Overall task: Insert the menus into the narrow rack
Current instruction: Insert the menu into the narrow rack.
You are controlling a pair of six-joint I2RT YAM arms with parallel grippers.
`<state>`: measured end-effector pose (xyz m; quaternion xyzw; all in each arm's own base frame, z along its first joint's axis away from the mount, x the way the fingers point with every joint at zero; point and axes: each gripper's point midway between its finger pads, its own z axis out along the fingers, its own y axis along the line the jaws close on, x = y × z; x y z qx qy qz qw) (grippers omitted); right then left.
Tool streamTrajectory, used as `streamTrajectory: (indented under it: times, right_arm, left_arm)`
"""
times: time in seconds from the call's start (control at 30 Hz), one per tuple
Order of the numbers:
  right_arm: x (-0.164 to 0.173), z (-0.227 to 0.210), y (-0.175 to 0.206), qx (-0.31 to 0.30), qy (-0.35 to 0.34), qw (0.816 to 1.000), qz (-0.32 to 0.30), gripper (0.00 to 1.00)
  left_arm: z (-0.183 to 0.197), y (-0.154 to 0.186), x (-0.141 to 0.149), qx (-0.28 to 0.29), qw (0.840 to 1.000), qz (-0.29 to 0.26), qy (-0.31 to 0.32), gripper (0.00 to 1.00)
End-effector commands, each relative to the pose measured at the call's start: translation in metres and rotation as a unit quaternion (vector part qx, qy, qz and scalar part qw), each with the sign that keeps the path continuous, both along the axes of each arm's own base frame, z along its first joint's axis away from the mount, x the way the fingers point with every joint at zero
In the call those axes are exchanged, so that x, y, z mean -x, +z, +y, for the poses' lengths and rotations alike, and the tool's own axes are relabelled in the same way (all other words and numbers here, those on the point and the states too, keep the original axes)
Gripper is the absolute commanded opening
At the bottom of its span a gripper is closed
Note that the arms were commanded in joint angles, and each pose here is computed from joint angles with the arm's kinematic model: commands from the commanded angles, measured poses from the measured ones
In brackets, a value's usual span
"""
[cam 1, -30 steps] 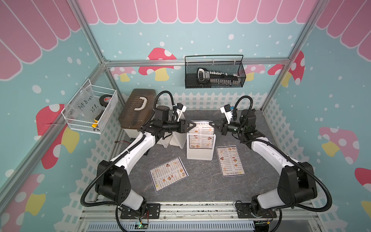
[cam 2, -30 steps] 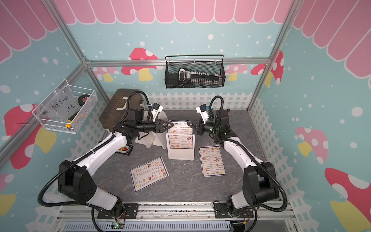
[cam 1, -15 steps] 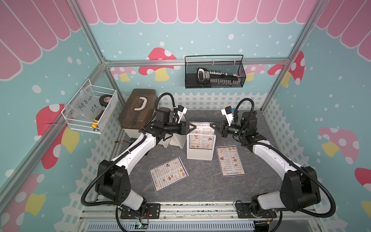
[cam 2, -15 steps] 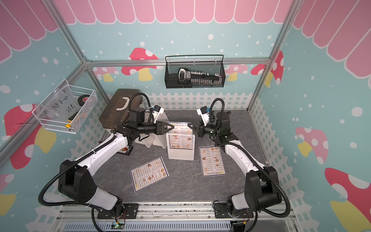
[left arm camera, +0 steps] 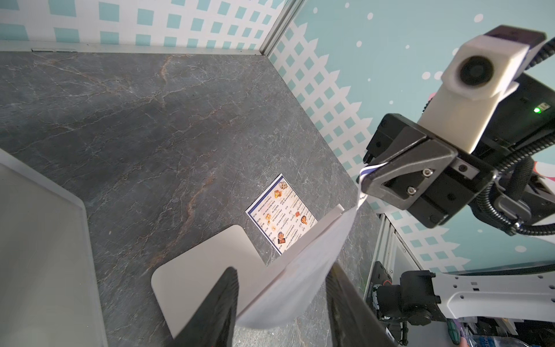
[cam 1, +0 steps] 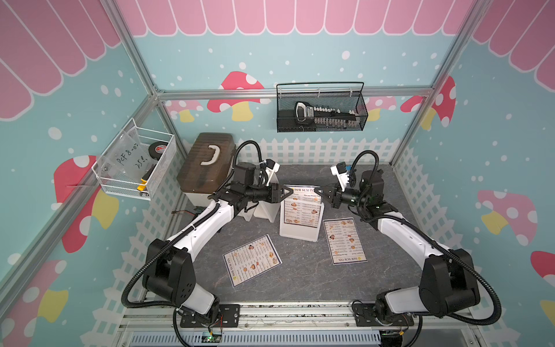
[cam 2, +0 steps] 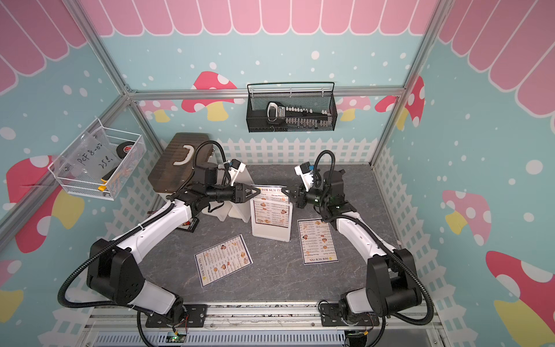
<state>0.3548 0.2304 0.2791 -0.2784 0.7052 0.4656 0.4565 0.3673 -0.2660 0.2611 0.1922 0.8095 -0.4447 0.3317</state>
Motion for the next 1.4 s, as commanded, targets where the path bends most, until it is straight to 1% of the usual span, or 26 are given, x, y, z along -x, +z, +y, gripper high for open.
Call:
streamTrajectory:
  times: [0.0,0.2,0.77,1.23,1.37]
  right_arm:
    - [0.000,0.005,0.002,-0.006,0.010,1.000,-0.007,0.05]
    - [-0.001,0.007,-0.003,-0.004,0.012,1.000,-0.002,0.05]
    - [0.001,0.002,-0.016,0.014,-0.007,1.000,-0.001,0.06]
    - [0.006,0.000,-0.011,0.012,-0.007,1.000,-0.007,0.14]
    - [0.005,-0.002,-0.005,0.015,-0.017,1.000,-0.014,0.19]
  left_arm:
    - [0.002,0.010,0.003,-0.002,1.000,-0.025,0.005,0.47]
    - [0.003,0.009,0.002,-0.004,1.000,-0.025,0.010,0.47]
    - [0.002,0.000,-0.003,-0.013,1.000,-0.012,0.014,0.46]
    - [-0.004,-0.010,-0.001,-0.023,1.000,-0.005,0.007,0.46]
    - [-0.003,-0.012,-0.001,-0.026,1.000,-0.002,0.008,0.46]
